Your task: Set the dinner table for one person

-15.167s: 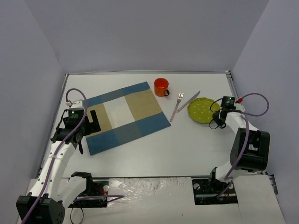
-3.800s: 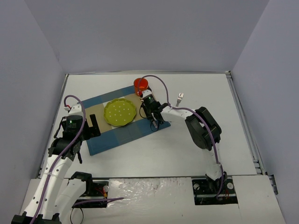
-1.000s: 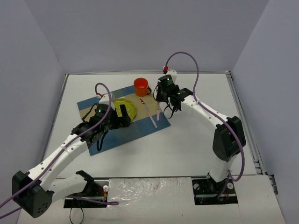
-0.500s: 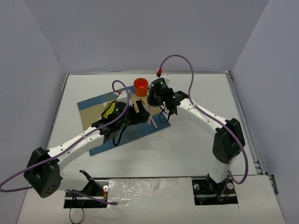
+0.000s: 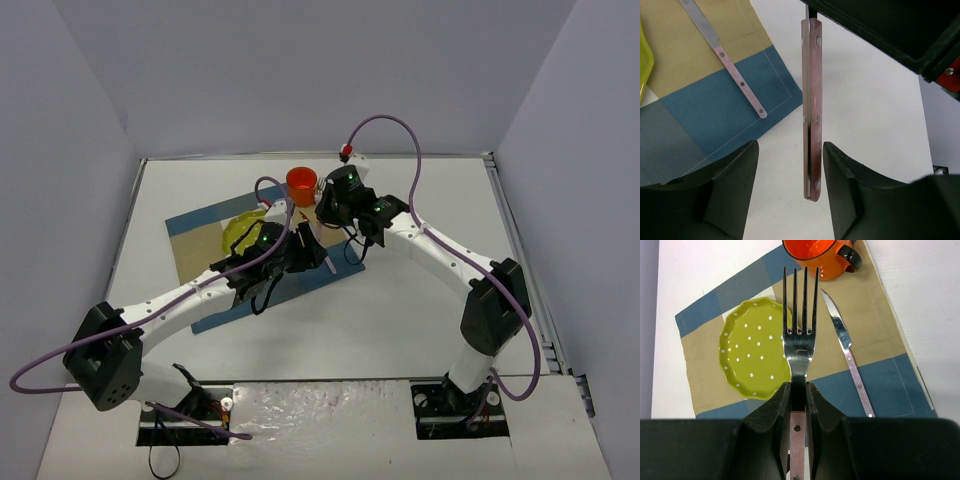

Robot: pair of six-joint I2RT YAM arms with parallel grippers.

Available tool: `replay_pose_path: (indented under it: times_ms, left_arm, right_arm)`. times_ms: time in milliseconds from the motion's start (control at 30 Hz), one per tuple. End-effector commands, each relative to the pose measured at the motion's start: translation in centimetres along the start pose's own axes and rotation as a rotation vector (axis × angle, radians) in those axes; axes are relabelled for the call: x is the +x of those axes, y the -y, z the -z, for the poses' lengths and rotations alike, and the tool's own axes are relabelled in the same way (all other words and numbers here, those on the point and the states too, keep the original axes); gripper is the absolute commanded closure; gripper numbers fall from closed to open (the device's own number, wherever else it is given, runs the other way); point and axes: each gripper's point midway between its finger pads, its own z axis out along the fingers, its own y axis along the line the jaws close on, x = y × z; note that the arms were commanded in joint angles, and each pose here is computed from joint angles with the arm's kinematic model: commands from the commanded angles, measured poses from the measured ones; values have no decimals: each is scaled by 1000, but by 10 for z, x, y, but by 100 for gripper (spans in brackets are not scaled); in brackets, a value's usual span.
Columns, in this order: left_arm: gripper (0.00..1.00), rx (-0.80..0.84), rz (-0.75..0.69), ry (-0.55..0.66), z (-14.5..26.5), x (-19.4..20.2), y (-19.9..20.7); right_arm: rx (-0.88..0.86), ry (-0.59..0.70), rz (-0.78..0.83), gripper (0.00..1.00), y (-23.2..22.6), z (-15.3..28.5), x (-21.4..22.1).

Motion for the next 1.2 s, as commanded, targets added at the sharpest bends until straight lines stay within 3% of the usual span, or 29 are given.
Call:
replay_pose_path:
  times_ms: [0, 333, 700, 933, 1033, 1067, 1167]
  left_arm:
    - [57, 117, 28, 118, 10, -39, 39]
    - [74, 141, 50, 95, 8, -30, 40]
    - [75, 150, 65, 76, 8, -23, 40]
    - [100, 139, 70, 81, 11, -22, 35]
    - [100, 134, 72, 84, 12, -21, 33]
    - [100, 127, 72, 82, 12, -19, 30]
    - [100, 129, 77, 97, 16, -21, 29]
  right_arm:
    - [-92, 94, -37, 100, -26, 24, -30]
    - [-90, 95, -49, 100, -23, 25, -27]
    - [-101, 91, -59, 100, -24, 26, -25]
    - [-100, 89, -59, 100, -22, 27, -24]
    - [-103, 85, -56, 100, -23, 27, -22]
    - [-103, 85, -55, 96, -22, 27, -22]
    - [-100, 84, -44, 71, -21, 27, -21]
